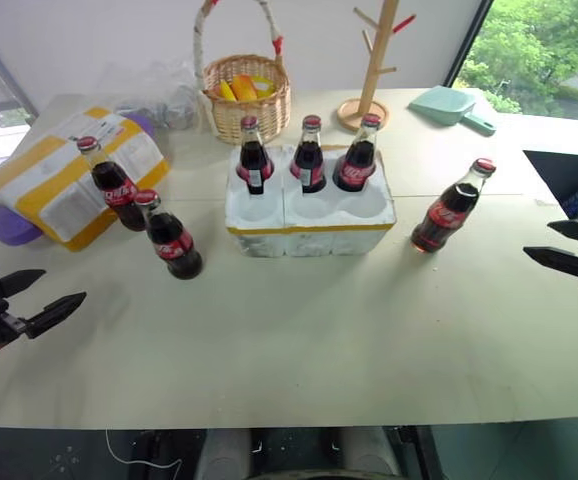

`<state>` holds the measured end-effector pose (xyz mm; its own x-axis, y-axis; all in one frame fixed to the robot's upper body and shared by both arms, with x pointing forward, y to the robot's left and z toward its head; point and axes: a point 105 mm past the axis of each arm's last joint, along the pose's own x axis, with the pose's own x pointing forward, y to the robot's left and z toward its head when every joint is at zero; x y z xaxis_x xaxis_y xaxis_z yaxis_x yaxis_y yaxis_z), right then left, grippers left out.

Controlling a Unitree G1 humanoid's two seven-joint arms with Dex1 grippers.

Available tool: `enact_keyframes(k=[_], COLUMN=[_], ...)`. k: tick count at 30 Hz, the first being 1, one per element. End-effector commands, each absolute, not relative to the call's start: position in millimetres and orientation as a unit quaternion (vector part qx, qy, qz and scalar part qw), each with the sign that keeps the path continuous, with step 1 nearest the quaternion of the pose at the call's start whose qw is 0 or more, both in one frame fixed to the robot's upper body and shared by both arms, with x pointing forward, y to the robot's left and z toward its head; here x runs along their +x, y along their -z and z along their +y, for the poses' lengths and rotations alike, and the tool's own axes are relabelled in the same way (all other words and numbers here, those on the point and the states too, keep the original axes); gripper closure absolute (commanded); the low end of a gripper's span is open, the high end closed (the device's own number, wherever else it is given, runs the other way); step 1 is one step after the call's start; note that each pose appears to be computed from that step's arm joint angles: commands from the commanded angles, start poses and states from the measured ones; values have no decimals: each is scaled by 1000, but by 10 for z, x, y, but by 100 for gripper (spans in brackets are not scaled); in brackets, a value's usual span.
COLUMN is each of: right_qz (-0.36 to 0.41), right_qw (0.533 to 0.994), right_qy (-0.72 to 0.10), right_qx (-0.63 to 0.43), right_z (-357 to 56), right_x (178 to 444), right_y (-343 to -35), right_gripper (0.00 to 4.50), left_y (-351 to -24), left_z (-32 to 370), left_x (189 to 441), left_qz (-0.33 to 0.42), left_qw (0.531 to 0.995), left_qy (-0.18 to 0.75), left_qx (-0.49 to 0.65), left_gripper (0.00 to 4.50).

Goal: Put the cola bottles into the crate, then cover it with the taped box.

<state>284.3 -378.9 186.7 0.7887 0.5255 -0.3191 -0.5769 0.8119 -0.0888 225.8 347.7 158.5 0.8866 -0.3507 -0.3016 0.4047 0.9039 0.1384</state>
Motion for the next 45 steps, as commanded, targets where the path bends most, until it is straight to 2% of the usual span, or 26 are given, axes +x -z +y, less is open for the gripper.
enact_keyframes(k=[1, 7, 11, 16, 19, 22, 26, 34, 45], right_qz=[110, 108, 104, 63, 25, -2, -19, -15, -20], right_qw=[945, 932, 901, 864, 831, 810, 793, 791, 809], right_qy=[-286, -325, -402, -485, -543, -575, -600, -603, -579], right_qx=[-112, -118, -124, -119, -120, -113, -105, -105, -93], right_z=[-3822, -3727, -3438, -2996, -2636, -2401, -2202, -2081, -2085], right_x=[2861, 2785, 2633, 2438, 2277, 2186, 2127, 2118, 2117], right_y=[-2093, -2308, -2594, -3049, -3351, -3508, -3572, -3460, -3384], right_gripper=[0, 0, 0, 0, 0, 0, 0, 0, 0], left_y=[-1712, -1871, -2032, -2108, -2102, -2028, -2033, -1978, -1952], left_z=[3375, 3150, 3092, 3106, 3203, 3290, 3184, 3017, 3052], left_x=[2316, 2305, 2392, 2538, 2747, 2996, 3238, 3490, 3637], left_qz=[115, 84, 67, 57, 44, 51, 43, 44, 50], left_qw=[964, 960, 958, 960, 970, 978, 982, 983, 985], left_qy=[212, 252, 266, 259, 217, 162, 146, 150, 137], left_qx=[115, 89, 83, 94, 104, 117, 108, 97, 90], left_gripper=[1, 1, 1, 1, 1, 1, 1, 1, 1])
